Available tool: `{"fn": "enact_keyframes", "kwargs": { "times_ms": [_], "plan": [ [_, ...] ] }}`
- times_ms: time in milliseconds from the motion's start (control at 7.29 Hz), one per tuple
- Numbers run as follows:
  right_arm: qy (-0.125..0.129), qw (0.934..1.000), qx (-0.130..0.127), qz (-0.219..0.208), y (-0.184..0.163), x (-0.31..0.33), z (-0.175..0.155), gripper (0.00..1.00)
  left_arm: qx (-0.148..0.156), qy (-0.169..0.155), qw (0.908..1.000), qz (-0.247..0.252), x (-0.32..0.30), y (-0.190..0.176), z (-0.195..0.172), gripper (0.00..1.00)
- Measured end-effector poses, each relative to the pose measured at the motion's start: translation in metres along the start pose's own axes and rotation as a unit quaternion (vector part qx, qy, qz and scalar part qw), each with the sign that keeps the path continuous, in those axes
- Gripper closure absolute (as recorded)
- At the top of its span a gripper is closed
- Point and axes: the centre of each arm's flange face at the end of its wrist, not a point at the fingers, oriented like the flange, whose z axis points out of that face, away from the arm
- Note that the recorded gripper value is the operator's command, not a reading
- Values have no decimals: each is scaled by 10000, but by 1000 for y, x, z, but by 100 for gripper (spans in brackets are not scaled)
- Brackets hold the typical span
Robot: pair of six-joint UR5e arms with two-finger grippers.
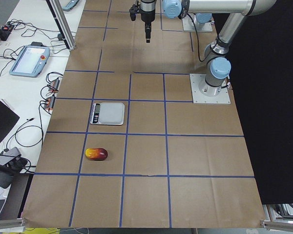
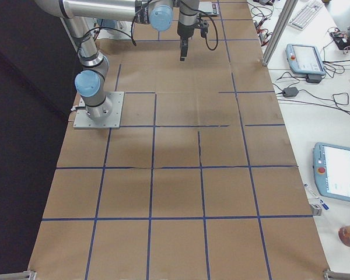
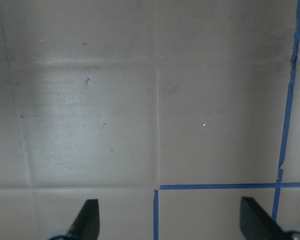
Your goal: Weigh mango
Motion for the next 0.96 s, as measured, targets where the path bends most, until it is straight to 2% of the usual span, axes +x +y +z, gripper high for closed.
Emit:
{"fn": "enact_keyframes", "kwargs": {
  "times_ms": [961],
  "plan": [
    [0,10000,0,0,0,0,0,0,-66,-17,10000,64,-8,-3,4,0]
  ]
}}
